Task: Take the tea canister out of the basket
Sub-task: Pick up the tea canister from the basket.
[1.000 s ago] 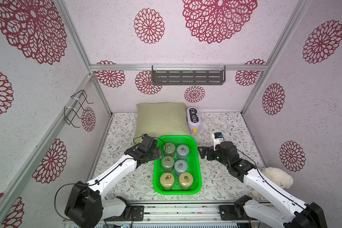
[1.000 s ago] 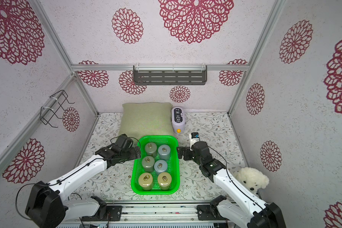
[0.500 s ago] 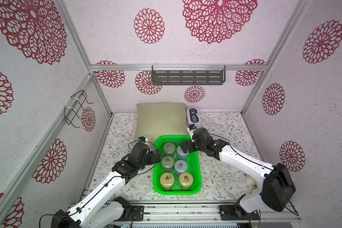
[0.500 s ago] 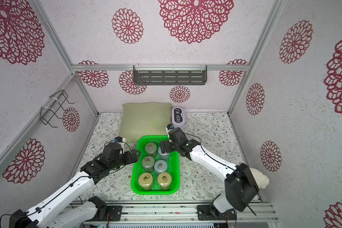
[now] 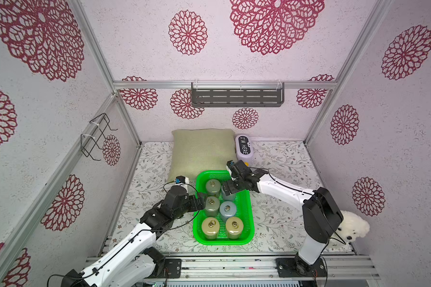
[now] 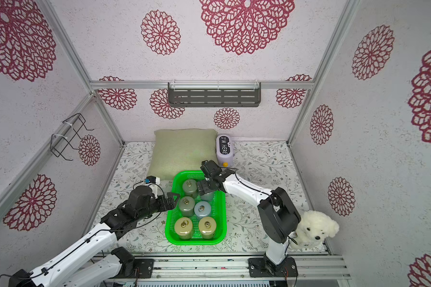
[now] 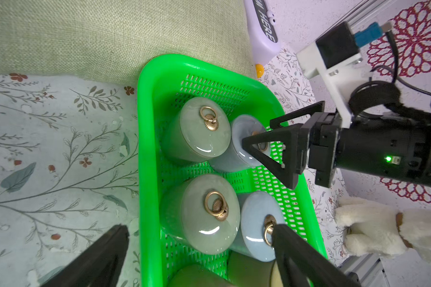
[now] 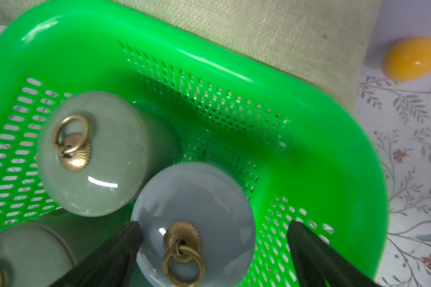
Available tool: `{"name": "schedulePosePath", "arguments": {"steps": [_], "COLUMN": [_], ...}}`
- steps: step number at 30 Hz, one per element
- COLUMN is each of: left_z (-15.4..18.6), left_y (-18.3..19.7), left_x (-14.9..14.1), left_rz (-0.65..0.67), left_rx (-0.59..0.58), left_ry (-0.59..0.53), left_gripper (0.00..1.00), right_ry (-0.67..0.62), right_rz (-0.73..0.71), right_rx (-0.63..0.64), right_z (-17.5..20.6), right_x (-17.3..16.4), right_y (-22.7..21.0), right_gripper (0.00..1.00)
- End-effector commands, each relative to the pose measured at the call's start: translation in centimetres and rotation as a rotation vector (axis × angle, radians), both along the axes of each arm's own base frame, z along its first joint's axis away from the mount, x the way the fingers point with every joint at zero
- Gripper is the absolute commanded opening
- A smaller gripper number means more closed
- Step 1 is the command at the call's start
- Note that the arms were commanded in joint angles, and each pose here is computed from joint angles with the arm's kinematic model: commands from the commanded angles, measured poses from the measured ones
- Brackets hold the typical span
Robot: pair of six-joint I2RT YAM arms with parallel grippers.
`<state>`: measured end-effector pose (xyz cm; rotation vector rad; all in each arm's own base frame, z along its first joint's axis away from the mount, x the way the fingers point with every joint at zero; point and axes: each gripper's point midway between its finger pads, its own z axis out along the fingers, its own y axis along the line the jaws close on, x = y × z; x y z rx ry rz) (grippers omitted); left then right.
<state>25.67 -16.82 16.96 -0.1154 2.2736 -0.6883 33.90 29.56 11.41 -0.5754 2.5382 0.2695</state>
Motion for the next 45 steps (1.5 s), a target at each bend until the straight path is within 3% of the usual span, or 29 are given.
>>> {"name": "schedulePosePath", "arguments": {"steps": [1,17,34,39,45], "left_z": [1.0,0.7,0.7,0.8,0.8], "left_y": [-0.3,-0.4,-1.0,-1.0,-1.0], "left_x": [0.2,0.0,-0.3,-0.4,-0.4], "left_rz": [-0.004,-0.012,-0.034,-0.033,-0.035], "left_rx": [-0.022,-0.022,-0.016,-0.016,-0.014], "left_ry": [-0.046,-0.039,-0.032,-0.035,-0.035], "left_gripper": [0.97,0.97,0.97,0.97,0.97], "right_ry": [0.041,0.046,0.056,0.057,0.043], "right_rz": [0.005,0.034,0.046,0.046,0.043], "right_rx": [-0.099,-0.233,-0.223,-0.216,-0.19], "right_z": [-2.1,-3.1,-4.8,-4.3,-3.1], "right_x": [-0.5,-1.3,0.1,0.1,0.0], "right_y": [-0.9,-0.6,1.3,1.5,1.5], "right_gripper": [0.99,0.99,0.99,0.92,0.77]}}
